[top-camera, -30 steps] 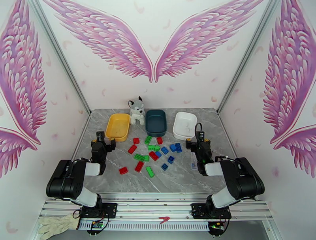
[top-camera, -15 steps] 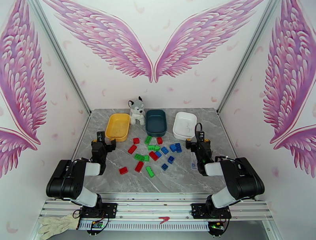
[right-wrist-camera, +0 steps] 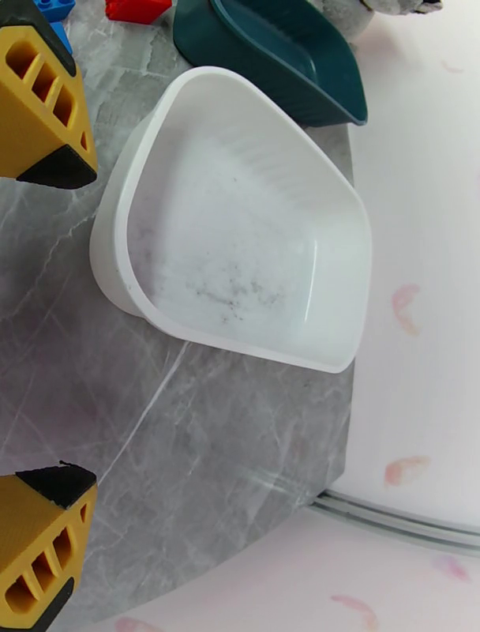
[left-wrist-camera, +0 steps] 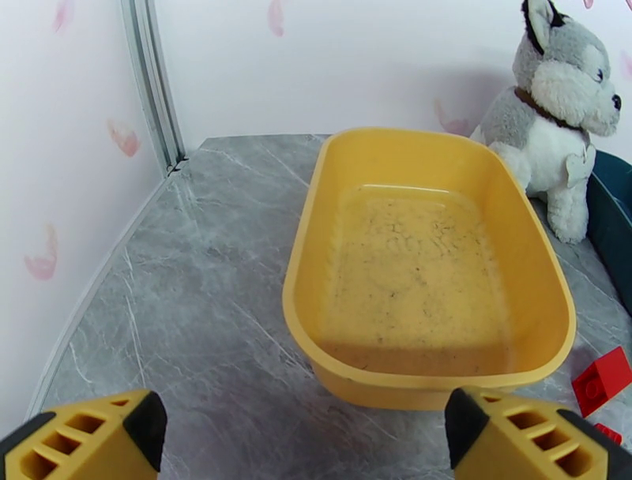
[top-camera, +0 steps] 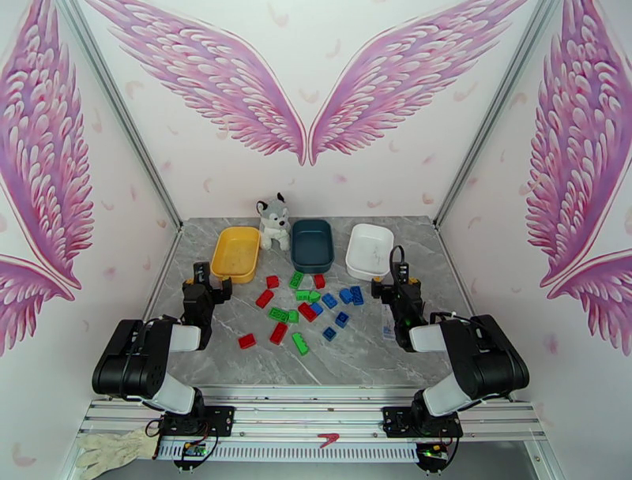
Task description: Sort the legos into containers by color
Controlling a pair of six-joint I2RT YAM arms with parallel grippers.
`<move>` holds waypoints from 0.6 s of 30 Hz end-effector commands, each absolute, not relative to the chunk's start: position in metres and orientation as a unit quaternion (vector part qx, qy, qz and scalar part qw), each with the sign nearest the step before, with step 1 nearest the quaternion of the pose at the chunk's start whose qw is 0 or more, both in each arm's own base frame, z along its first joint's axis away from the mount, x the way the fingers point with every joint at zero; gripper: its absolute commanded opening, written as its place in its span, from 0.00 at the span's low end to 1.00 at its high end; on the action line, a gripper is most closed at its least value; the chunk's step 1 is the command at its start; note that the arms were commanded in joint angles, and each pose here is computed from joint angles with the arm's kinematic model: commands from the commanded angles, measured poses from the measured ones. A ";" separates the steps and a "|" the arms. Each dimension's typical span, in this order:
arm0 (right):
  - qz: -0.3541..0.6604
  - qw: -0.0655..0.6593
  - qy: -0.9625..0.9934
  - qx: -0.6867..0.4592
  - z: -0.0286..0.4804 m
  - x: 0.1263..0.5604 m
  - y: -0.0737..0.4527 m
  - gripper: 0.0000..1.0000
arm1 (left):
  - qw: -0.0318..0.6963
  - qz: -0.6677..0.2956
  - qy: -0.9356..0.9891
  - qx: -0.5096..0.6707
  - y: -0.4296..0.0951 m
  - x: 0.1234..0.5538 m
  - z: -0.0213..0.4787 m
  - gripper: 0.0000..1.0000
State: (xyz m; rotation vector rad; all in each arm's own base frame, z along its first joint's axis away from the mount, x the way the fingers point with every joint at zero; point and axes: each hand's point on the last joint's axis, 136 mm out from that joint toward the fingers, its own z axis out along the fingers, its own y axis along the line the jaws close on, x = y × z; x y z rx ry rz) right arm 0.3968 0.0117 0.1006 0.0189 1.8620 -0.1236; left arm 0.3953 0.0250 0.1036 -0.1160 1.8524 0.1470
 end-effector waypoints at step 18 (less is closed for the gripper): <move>-0.052 0.608 0.792 0.021 0.111 0.400 0.011 0.99 | 0.604 0.057 0.793 -0.048 0.025 0.401 0.114 0.99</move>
